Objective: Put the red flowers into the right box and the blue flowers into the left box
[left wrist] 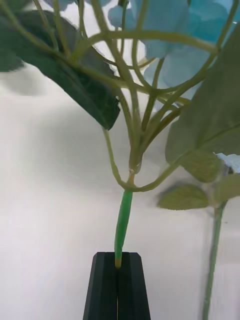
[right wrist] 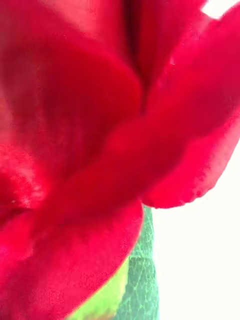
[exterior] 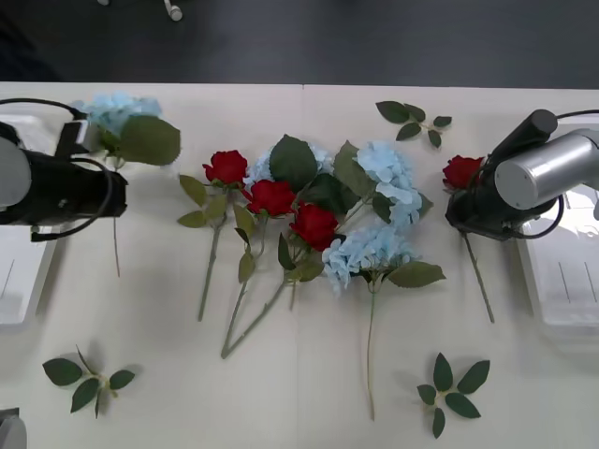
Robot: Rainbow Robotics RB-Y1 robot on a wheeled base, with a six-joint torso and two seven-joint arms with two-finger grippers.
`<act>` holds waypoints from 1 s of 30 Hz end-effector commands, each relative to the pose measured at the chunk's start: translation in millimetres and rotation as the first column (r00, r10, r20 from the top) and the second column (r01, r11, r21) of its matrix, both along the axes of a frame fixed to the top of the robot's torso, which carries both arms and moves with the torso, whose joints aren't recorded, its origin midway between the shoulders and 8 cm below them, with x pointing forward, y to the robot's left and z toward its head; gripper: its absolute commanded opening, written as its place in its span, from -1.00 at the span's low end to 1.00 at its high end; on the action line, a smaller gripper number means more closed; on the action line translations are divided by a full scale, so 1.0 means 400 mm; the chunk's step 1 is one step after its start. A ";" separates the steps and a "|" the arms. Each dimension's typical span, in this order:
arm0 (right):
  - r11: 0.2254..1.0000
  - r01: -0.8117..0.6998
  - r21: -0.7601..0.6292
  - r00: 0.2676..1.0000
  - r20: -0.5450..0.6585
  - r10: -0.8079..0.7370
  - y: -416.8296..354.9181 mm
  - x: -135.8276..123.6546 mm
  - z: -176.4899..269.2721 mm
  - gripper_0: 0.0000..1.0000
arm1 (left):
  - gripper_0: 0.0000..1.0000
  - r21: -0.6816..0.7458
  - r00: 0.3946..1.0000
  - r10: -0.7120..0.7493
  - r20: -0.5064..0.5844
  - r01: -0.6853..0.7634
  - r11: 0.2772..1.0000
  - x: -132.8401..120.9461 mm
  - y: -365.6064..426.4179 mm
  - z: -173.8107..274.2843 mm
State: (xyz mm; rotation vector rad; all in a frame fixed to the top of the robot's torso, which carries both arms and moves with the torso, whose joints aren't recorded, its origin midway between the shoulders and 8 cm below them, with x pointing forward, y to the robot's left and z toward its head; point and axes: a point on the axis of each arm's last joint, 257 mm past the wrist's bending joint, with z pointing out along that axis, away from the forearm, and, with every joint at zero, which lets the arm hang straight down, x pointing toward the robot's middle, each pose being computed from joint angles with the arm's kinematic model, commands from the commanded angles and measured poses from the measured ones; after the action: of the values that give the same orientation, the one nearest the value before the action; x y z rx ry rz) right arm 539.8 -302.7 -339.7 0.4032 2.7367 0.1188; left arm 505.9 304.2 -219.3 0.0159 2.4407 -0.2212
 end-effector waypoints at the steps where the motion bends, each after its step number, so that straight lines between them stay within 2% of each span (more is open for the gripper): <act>1: 0.987 -0.137 0.079 0.982 -0.119 0.146 0.195 -0.144 -0.081 -1.00 | -1.00 -0.014 0.996 0.054 0.069 -0.053 0.998 -0.051 0.057 0.085; 9: 0.977 -0.212 0.023 0.970 -0.116 0.213 0.109 -0.198 0.119 -1.00 | -1.00 0.049 0.963 0.191 0.188 -0.203 0.978 -0.140 0.204 0.192; 16: 0.977 -0.210 0.025 0.977 -0.033 0.211 0.064 -0.230 0.204 -1.00 | -1.00 0.061 0.923 0.314 0.222 -0.334 0.940 -0.189 0.324 0.221; 21: 0.986 -0.162 -0.032 0.985 0.055 0.163 -0.019 -0.246 0.266 -1.00 | -1.00 0.078 0.890 0.388 0.241 -0.416 0.906 -0.223 0.419 0.243; 30: 1.000 0.014 -0.019 0.982 0.187 -0.010 -0.207 -0.263 0.372 -1.00 | -1.00 0.151 0.842 0.482 0.242 -0.523 0.839 -0.255 0.565 0.236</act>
State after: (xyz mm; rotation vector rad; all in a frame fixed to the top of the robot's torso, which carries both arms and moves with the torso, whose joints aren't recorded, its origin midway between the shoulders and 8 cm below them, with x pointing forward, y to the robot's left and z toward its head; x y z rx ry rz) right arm 429.8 -372.1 -208.0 0.4260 2.5836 0.1761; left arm 411.4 504.5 -127.2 -0.4080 2.1863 0.2196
